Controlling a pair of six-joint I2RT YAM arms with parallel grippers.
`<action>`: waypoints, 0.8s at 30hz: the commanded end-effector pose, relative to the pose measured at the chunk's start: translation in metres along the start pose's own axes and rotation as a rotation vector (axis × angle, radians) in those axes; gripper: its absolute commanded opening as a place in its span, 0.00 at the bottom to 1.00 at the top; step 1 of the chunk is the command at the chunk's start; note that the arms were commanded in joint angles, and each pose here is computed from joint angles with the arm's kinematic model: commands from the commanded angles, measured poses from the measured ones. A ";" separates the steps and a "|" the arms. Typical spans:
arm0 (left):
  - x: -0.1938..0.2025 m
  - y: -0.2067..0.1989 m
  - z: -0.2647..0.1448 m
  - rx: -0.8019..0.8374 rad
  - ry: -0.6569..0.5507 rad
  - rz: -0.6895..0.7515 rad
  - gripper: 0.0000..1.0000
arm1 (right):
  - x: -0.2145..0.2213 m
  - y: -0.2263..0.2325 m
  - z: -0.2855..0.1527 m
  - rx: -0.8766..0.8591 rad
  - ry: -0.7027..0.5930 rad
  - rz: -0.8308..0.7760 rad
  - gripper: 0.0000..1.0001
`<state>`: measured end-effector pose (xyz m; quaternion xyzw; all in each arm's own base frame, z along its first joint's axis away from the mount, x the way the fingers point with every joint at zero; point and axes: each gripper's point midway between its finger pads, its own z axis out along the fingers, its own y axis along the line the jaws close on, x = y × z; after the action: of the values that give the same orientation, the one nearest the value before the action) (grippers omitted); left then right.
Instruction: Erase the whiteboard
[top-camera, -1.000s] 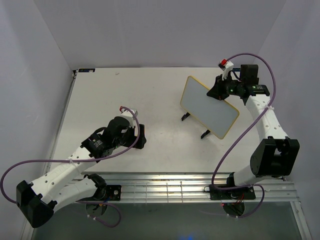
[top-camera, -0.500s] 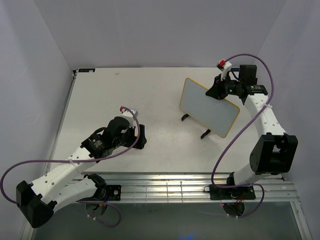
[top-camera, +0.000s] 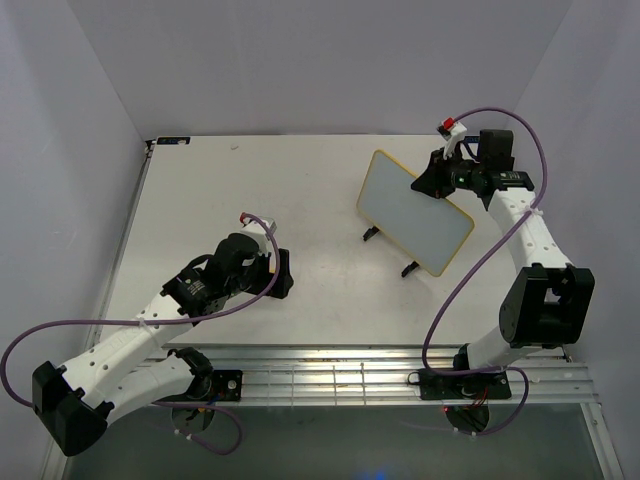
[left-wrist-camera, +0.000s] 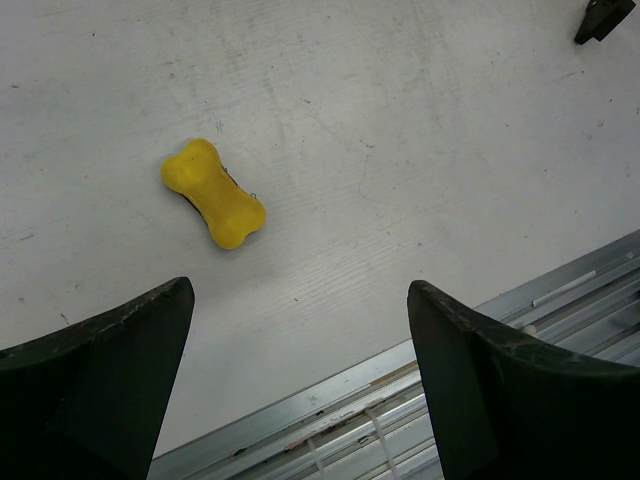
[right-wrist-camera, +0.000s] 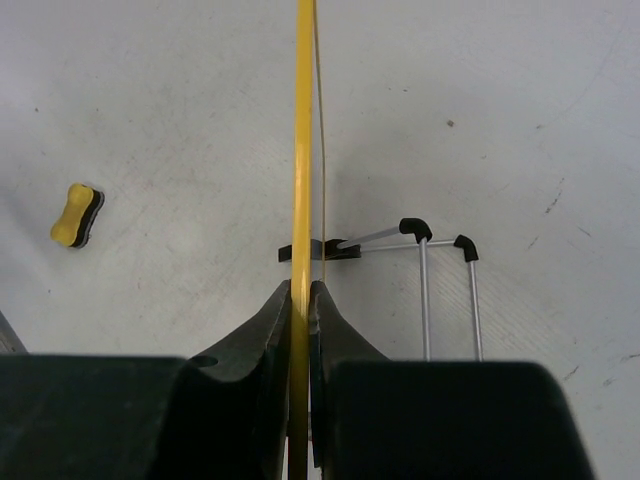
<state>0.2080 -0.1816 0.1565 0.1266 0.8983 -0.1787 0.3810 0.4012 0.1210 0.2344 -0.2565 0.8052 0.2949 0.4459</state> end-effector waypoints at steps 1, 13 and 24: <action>-0.005 -0.003 -0.002 0.020 -0.024 0.005 0.98 | -0.012 0.003 0.002 -0.018 -0.039 0.030 0.08; -0.005 -0.004 -0.002 0.029 -0.024 0.005 0.98 | 0.003 0.001 0.006 -0.015 -0.020 0.039 0.08; -0.005 -0.004 -0.002 0.029 -0.024 0.005 0.98 | 0.030 -0.014 0.010 0.046 0.035 0.033 0.25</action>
<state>0.2081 -0.1834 0.1574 0.1280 0.8970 -0.1831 0.3815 0.4014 0.1166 0.1983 -0.2274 0.8281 0.2925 0.4208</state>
